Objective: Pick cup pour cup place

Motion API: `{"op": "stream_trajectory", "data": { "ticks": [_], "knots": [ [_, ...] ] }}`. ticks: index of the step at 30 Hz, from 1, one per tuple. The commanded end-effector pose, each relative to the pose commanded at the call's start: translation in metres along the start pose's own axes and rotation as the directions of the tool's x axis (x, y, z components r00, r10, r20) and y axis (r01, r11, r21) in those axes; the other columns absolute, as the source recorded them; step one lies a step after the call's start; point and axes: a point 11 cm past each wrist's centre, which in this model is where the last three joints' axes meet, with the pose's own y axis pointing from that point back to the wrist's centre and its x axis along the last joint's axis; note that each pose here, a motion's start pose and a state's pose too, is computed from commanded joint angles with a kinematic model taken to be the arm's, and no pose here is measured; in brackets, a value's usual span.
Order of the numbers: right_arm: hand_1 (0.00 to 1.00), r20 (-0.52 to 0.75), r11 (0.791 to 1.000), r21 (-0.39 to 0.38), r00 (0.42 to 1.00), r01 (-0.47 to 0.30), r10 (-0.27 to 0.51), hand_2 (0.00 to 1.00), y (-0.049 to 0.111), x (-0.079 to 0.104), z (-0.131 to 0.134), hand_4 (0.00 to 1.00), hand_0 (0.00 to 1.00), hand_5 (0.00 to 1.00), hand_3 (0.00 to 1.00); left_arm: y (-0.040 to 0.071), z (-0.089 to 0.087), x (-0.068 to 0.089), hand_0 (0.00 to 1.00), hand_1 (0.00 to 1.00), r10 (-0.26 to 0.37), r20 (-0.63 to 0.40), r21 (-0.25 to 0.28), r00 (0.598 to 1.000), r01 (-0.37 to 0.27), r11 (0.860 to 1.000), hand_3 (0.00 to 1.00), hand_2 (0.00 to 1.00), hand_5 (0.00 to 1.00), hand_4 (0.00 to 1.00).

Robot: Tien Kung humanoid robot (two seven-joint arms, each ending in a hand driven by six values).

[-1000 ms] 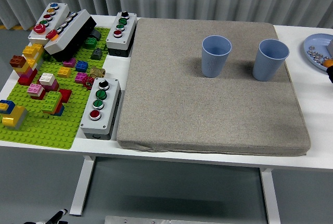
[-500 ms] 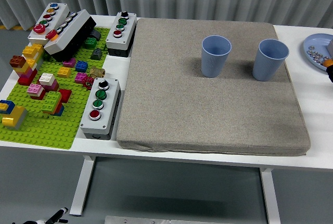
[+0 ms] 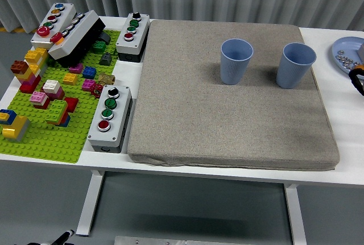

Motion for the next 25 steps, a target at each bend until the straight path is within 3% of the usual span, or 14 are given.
{"op": "stream_trajectory", "data": {
  "ticks": [4, 12, 25],
  "knots": [
    [0.874, 0.004, 1.0, -0.003, 1.0, 0.004, -0.004, 0.929, 0.001, 0.0, 0.002, 0.689, 0.94, 0.998, 0.883, 0.0, -0.001, 0.0, 0.863, 0.866, 0.004, -0.051, -0.01, 0.999, -0.005, 1.0, 0.822, 0.937, 0.998, 0.63],
    [0.876, 0.0, 1.0, -0.016, 1.0, 0.023, -0.023, 0.929, 0.001, -0.01, 0.005, 0.681, 0.967, 0.998, 0.883, 0.0, -0.003, -0.001, 0.864, 0.868, 0.0, -0.044, -0.008, 0.999, 0.0, 1.0, 0.821, 0.937, 0.998, 0.631],
    [0.877, -0.004, 0.999, -0.028, 1.0, 0.027, -0.027, 0.931, 0.004, -0.01, 0.011, 0.675, 0.963, 0.998, 0.884, 0.0, -0.008, -0.001, 0.863, 0.867, 0.0, -0.045, 0.0, 0.999, 0.0, 1.0, 0.821, 0.934, 0.998, 0.629]
  ]
}}
